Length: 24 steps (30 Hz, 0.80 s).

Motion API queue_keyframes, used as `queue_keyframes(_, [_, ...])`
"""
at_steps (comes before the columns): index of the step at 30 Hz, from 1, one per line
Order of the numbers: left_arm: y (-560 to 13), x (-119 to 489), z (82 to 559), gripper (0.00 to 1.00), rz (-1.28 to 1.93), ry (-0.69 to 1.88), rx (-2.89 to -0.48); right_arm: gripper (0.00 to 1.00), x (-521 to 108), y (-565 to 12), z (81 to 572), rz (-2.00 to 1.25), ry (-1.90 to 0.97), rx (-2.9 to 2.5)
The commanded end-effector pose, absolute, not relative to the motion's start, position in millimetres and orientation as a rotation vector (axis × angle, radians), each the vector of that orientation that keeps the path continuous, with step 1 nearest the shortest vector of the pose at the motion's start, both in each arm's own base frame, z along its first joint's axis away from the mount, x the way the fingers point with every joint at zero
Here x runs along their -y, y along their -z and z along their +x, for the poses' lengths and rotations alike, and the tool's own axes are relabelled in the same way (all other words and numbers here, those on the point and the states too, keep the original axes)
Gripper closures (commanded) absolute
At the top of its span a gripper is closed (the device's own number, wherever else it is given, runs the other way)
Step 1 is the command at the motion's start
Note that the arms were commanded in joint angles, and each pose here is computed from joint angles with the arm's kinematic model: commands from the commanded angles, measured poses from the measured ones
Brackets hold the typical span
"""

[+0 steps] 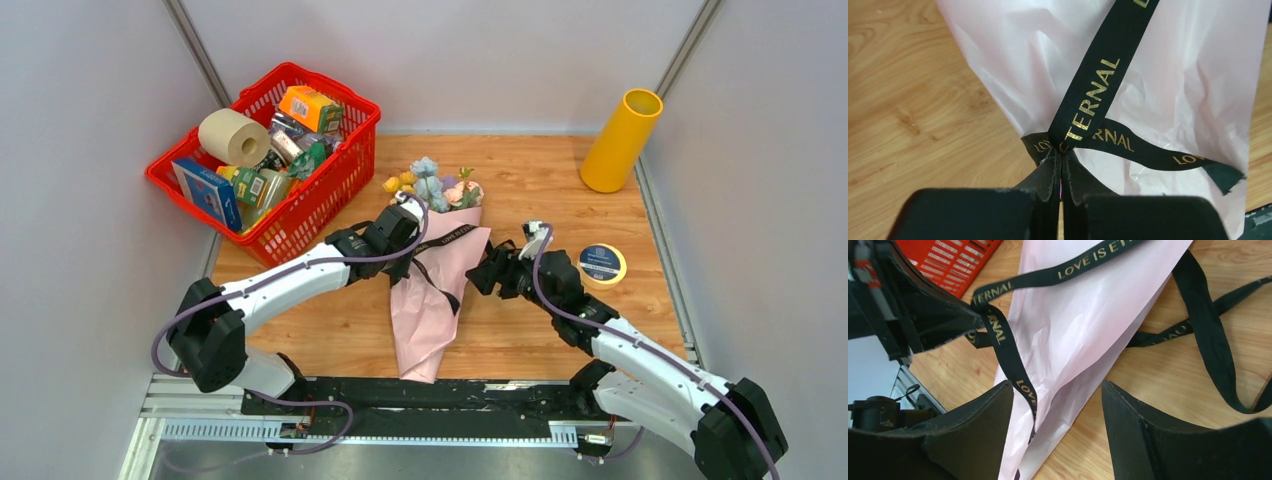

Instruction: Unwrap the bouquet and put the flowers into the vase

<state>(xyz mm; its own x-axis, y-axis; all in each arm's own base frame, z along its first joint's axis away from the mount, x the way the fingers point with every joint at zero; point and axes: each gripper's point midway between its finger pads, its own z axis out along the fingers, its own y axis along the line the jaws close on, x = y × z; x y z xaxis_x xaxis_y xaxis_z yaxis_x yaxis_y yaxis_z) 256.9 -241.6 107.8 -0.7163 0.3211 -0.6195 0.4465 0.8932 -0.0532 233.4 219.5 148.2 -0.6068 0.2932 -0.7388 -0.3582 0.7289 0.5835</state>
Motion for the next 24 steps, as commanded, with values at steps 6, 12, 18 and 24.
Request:
queue_keyframes(6, [-164, 229, 275, 1.00, 0.369, 0.172, -2.369, 0.29, -239, -137, 236, -0.008, -1.018, -2.032])
queue_keyframes(12, [-201, 221, 284, 1.00, 0.335, 0.120, -2.309, 0.31, -242, -117, 239, 0.011, -0.996, -2.080])
queue_keyframes(18, [-206, 229, 278, 0.85, 0.429, 0.182, -2.318, 0.32, -247, -113, 241, 0.010, -1.006, -2.091])
queue_keyframes(24, [-203, 231, 272, 1.00, 0.417, 0.241, -2.326, 0.32, -246, -113, 242, 0.010, -0.996, -2.087])
